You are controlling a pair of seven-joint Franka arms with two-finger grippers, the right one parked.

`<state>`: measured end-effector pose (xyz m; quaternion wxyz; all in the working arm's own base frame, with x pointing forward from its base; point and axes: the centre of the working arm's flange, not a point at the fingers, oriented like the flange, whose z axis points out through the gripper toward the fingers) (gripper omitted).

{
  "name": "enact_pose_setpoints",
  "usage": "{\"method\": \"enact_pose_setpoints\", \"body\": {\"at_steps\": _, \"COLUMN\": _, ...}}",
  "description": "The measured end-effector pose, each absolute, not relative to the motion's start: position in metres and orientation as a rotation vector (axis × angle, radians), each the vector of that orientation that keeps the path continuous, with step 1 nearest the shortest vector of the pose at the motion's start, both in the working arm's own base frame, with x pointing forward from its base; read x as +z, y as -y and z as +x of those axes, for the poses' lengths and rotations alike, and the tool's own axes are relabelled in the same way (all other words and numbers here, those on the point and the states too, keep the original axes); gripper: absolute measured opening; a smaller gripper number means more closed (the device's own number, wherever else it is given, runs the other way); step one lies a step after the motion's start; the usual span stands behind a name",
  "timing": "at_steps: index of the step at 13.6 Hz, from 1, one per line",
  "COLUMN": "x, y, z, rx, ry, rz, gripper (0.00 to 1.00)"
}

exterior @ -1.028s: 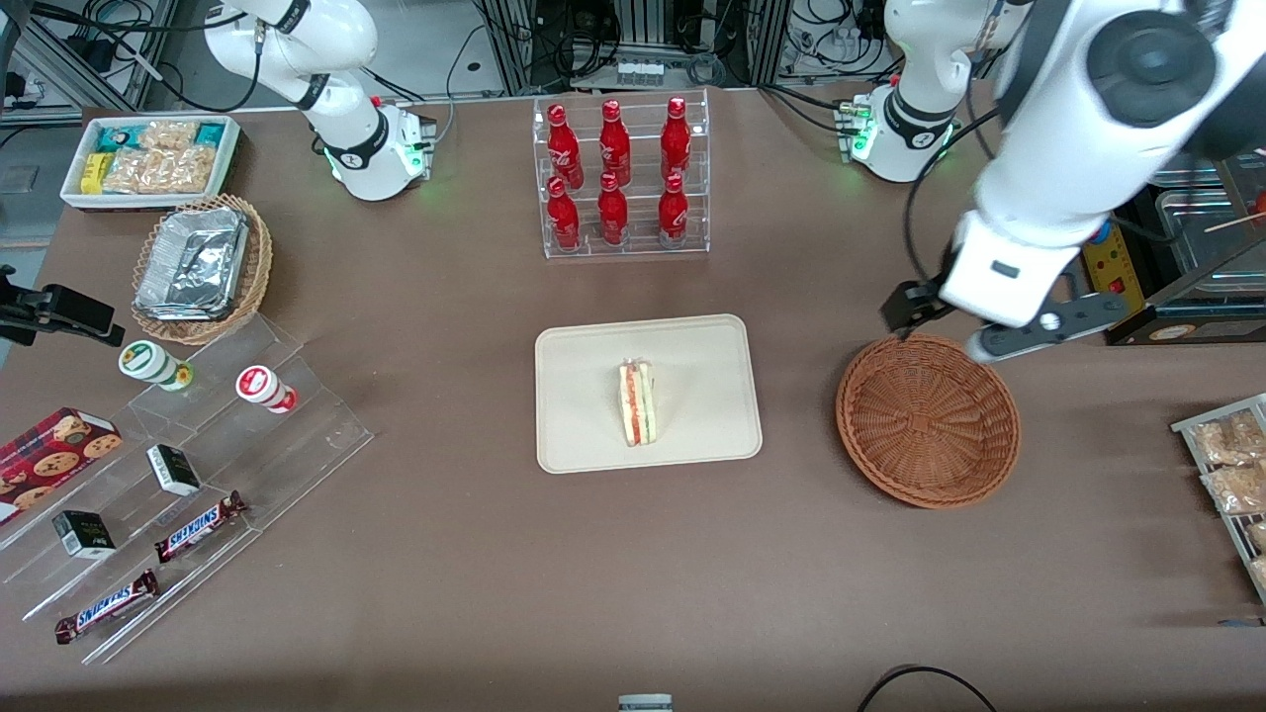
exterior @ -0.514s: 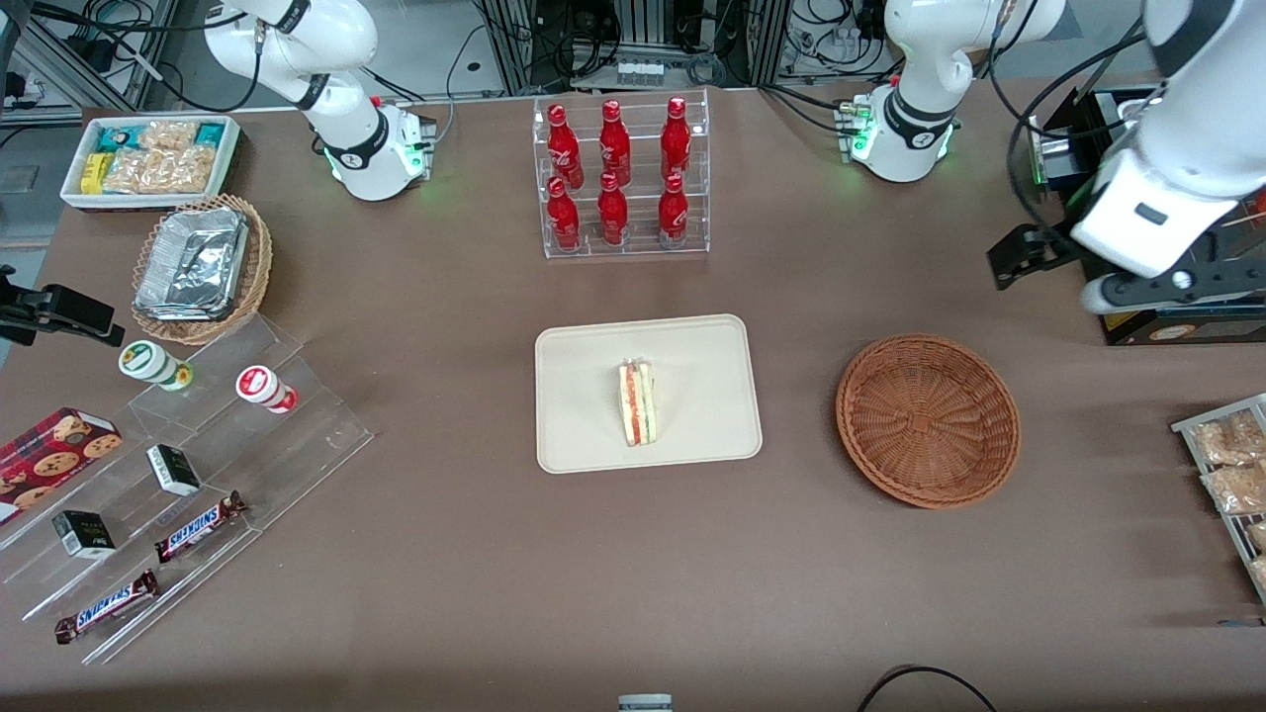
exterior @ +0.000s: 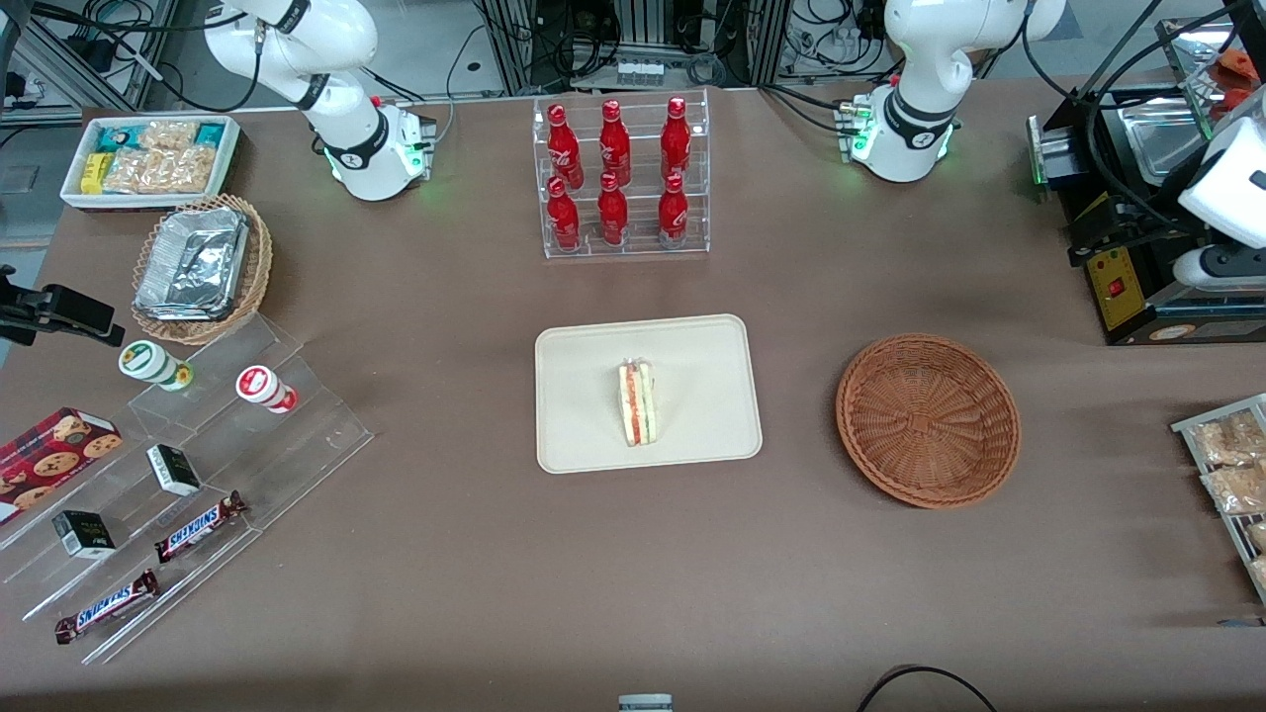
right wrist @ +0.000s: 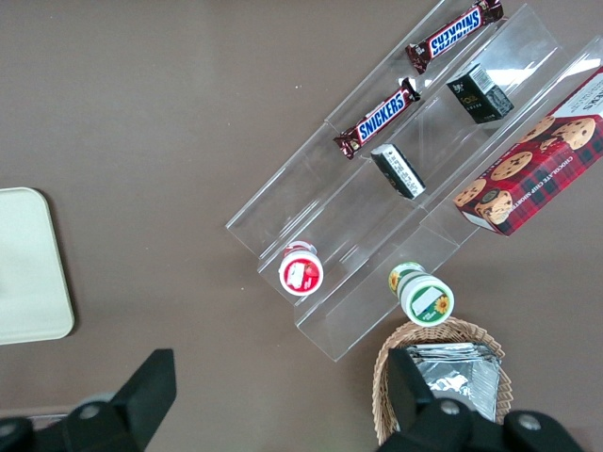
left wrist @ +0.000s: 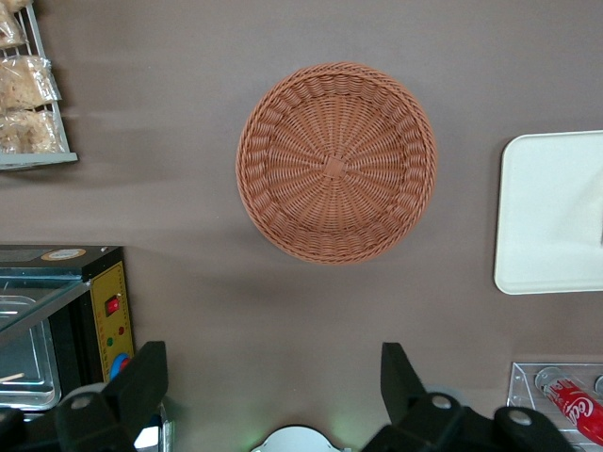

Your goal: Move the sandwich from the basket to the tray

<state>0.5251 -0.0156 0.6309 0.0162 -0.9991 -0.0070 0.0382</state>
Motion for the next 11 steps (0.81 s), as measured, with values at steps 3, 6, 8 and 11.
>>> {"method": "enact_pose_setpoints", "body": {"at_steps": 3, "x": 0.6306, "y": 0.0155, "z": 0.5253, "rx": 0.118, "ry": 0.023, "rz": -3.110, "gripper": 1.00}}
{"method": "enact_pose_setpoints", "body": {"at_steps": 6, "x": 0.6308, "y": 0.0160, "z": 0.5255, "rx": 0.117, "ry": 0.023, "rz": -3.116, "gripper": 1.00}}
{"method": "enact_pose_setpoints", "body": {"at_steps": 8, "x": 0.6313, "y": 0.0156, "z": 0.5255, "rx": 0.115, "ry": 0.024, "rz": -3.117, "gripper": 1.00}}
{"method": "enact_pose_setpoints", "body": {"at_steps": 11, "x": 0.6333, "y": 0.0116, "z": 0.5257, "rx": 0.108, "ry": 0.035, "rz": -3.118, "gripper": 1.00}}
